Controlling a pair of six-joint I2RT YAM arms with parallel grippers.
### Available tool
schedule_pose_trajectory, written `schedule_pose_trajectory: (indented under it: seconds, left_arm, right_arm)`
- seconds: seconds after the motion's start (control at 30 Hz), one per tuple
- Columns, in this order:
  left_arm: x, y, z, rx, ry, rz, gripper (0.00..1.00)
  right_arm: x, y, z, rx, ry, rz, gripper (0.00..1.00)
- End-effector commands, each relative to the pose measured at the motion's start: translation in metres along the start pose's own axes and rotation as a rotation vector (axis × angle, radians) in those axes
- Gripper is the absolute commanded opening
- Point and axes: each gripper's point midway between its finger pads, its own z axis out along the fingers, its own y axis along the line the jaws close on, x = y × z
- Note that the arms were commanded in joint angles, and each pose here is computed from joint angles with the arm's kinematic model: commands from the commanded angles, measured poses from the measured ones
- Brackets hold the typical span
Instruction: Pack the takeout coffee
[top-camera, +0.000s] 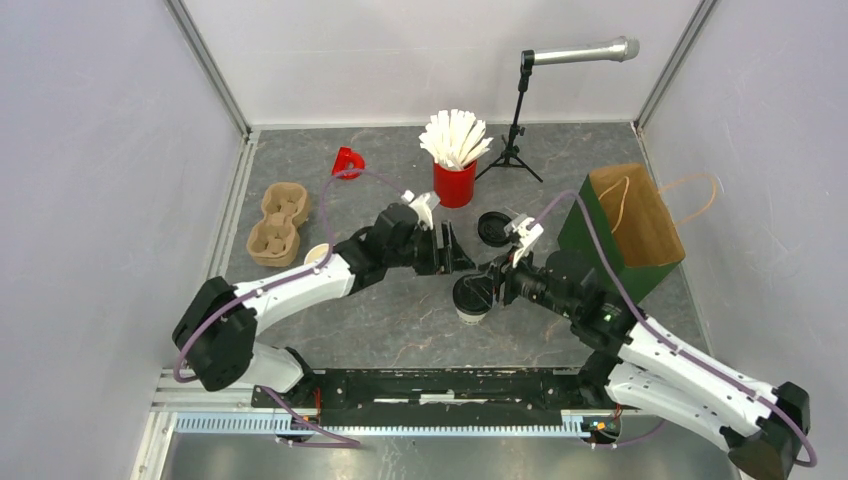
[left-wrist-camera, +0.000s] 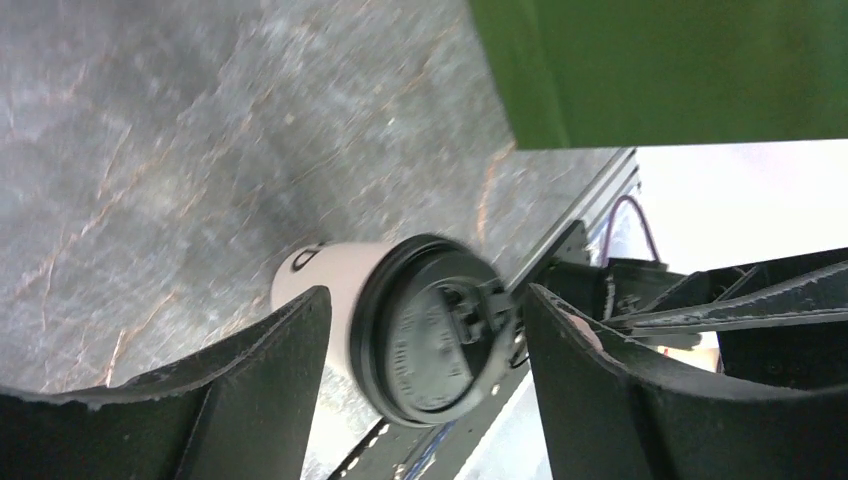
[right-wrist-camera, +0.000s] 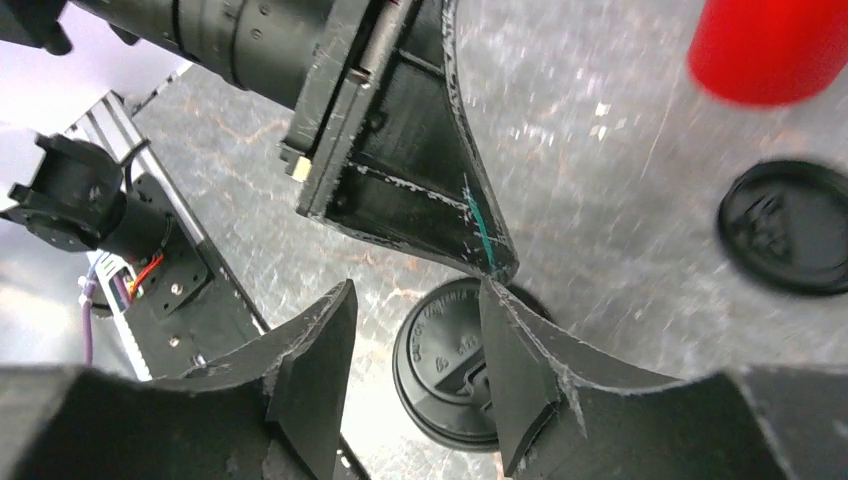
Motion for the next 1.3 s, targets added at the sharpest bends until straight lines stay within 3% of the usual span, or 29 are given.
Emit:
schedule_pose_trajectory:
  seconds: [0.0, 0.2, 0.47, 0.6, 0.7, 0.77, 0.9, 1.03, 1.13, 1.27]
  left_arm:
    - [-0.030, -0.026, -0.027, -0.014, -0.036, 0.136, 0.78]
    - [-0.016, -0.013, -0.029, -0.048, -0.001, 0.108, 0.72]
    - [0.008, -0.003, -0.024, 0.013, 0.012, 0.022, 0.69]
    - [0.018, 0.000, -0.015, 0.056, 0.022, -0.028, 0.66]
    - [0.024, 0.005, -0.011, 0.063, 0.034, -0.052, 0.65]
    - [0.025, 0.005, -0.010, 0.076, 0.033, -0.058, 0.65]
    - [0.023, 0.003, -0.011, 0.084, 0.025, -0.043, 0.66]
    - [0.017, -0.009, -0.017, 0.106, 0.009, -0.050, 0.67]
    - [0.017, -0.014, -0.022, 0.113, -0.006, -0.071, 0.77]
    - [0.028, -0.010, -0.021, 0.123, -0.004, -0.107, 0.82]
  right_arm:
    - [-0.032, -0.007, -0.018, 0.071, 0.000, -0.123, 0.59]
    - [-0.021, -0.020, -0.018, 0.133, 0.059, -0.161, 0.64]
    - [0.004, -0.012, 0.000, 0.031, 0.114, -0.189, 0.36]
    - [0.020, 0.005, 0.009, -0.099, 0.134, -0.214, 0.33]
    - [0.027, -0.008, 0.014, -0.046, 0.164, -0.244, 0.33]
    - [0.027, -0.018, 0.015, 0.007, 0.175, -0.251, 0.35]
    - [0.012, -0.023, 0.010, 0.072, 0.145, -0.219, 0.55]
    - [-0.006, -0.038, 0.001, 0.185, 0.104, -0.217, 0.67]
    - [-0.004, -0.046, 0.000, 0.221, 0.134, -0.232, 0.80]
    - [0.000, -0.044, 0.003, 0.203, 0.146, -0.225, 0.82]
